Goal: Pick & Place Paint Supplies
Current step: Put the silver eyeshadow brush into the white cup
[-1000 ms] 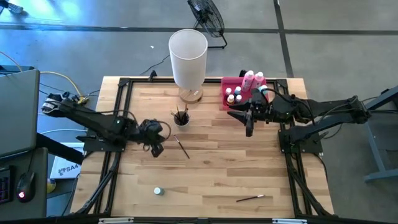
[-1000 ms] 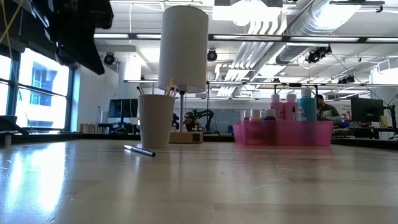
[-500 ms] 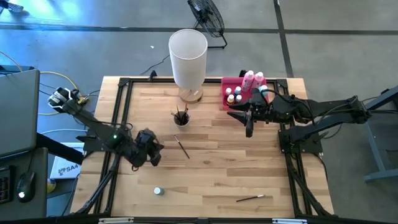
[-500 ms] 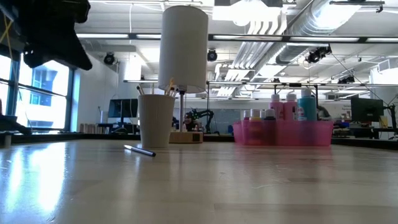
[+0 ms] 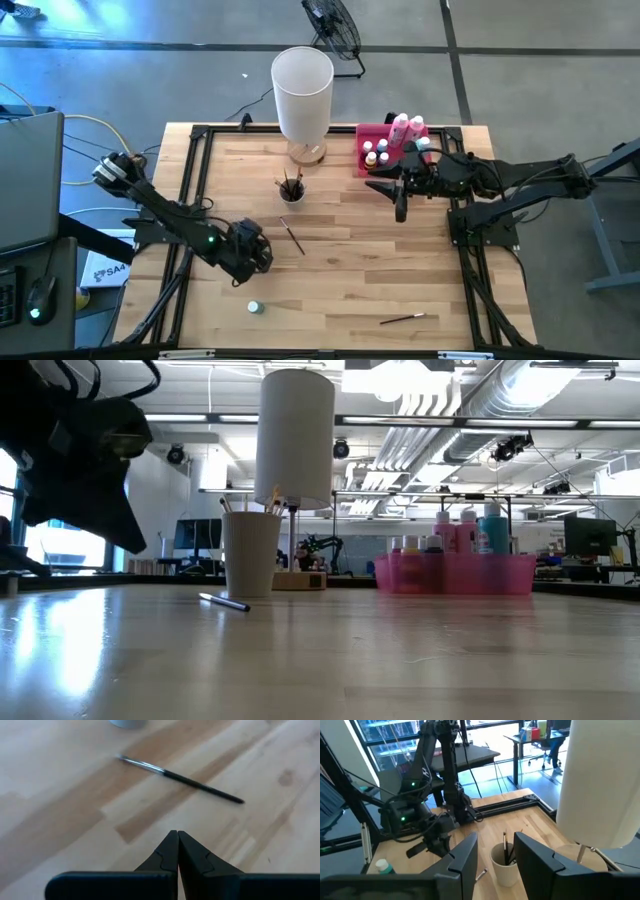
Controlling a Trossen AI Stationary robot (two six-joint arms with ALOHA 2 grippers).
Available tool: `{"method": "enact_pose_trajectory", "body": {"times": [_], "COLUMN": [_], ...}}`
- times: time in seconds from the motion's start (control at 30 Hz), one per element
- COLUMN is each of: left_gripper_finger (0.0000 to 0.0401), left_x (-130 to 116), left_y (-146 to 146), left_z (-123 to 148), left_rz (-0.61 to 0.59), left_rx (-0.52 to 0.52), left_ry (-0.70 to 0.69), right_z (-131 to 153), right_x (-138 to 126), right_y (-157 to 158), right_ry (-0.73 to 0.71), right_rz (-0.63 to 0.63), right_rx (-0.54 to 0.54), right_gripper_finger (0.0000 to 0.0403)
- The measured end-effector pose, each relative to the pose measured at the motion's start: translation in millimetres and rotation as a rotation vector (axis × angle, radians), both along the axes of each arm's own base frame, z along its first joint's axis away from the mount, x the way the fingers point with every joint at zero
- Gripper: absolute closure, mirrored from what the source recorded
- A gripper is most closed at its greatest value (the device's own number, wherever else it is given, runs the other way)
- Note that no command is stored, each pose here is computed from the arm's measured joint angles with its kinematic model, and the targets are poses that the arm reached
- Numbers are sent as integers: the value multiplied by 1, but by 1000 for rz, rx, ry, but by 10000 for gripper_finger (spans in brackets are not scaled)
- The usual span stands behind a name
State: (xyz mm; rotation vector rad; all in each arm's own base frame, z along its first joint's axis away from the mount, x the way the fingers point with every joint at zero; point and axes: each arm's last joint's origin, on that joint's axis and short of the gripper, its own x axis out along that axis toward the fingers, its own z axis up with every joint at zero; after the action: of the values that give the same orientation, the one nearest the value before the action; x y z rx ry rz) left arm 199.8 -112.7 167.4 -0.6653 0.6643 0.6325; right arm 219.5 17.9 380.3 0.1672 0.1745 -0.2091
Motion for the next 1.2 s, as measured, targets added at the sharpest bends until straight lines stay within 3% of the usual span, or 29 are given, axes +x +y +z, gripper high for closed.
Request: {"method": "enact_pose_trajectory", "body": {"times": [0.23, 0.4, 0.57, 0.93, 1.2], "left_gripper_finger": [401, 401, 401, 401, 401], "left_x": [14, 20, 26, 49, 59], "left_y": [-10, -17, -20, -6, 12], "left_z": [-9, -17, -30, -45, -49], "left_rz": [-86, -134, -129, -152, -122], "left_rx": [-13, -81, -83, -130, -103], "left_ry": [-33, -17, -5, 14, 22], "right_z": [-2, -3, -4, -3, -3], "right_x": [1, 1, 1, 1, 1], "right_y": [1, 3, 3, 2, 2], "right_ry": [22, 25, 29, 22, 21], "right_rz": [10, 75, 71, 69, 69], "right_rx": [3, 42, 43, 43, 43], "right_gripper_finger": [282, 282, 282, 282, 282]}}
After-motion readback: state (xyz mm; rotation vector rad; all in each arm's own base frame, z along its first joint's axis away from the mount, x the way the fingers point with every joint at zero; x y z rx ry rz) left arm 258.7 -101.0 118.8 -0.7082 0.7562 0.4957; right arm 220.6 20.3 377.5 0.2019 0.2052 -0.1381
